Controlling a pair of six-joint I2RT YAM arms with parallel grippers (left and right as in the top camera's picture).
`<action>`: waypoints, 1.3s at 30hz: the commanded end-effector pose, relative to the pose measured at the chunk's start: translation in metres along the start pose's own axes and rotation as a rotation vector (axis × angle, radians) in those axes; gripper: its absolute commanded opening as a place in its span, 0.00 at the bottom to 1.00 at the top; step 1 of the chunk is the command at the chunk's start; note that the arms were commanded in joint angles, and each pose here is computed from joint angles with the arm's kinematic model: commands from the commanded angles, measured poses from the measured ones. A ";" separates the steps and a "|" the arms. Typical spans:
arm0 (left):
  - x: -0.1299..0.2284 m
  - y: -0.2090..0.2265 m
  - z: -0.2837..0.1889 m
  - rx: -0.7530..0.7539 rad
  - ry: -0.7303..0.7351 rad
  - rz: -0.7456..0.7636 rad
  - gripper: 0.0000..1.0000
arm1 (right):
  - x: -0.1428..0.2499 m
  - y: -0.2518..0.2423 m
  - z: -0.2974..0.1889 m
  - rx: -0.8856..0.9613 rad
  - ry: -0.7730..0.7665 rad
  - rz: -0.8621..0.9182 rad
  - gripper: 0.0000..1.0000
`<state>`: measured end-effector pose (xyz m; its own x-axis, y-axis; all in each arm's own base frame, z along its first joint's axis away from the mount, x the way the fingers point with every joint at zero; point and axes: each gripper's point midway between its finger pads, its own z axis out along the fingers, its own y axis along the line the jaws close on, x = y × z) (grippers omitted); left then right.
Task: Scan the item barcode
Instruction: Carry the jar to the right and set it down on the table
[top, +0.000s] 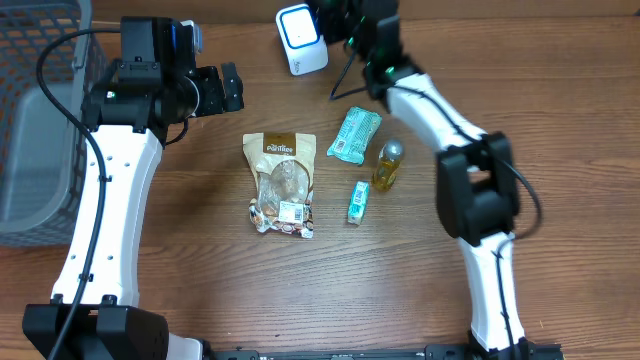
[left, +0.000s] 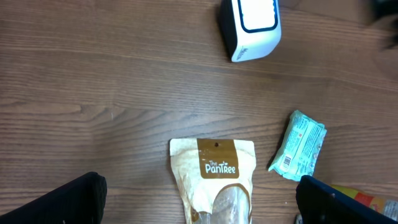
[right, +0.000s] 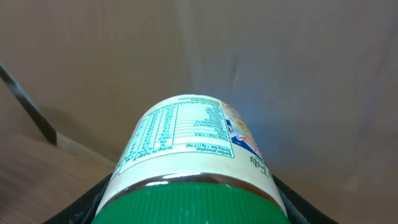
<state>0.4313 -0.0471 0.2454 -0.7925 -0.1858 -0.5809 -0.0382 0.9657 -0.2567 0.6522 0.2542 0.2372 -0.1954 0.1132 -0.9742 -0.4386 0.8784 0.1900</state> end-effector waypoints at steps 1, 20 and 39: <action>-0.004 -0.002 -0.003 0.000 -0.014 0.029 1.00 | -0.165 0.016 -0.084 -0.001 -0.214 -0.032 0.04; -0.004 -0.002 -0.003 0.000 -0.015 0.029 1.00 | 0.050 -0.161 -0.319 0.600 0.907 0.550 0.15; -0.004 -0.002 -0.003 0.000 -0.015 0.029 1.00 | 0.207 -0.197 -0.379 0.763 1.092 0.724 0.23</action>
<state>0.4316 -0.0470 0.2456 -0.7918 -0.1855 -0.5819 -0.0379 0.9659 -0.2563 0.3696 -0.0689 0.0480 -0.8558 0.5135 -0.0629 0.5019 0.8536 0.1393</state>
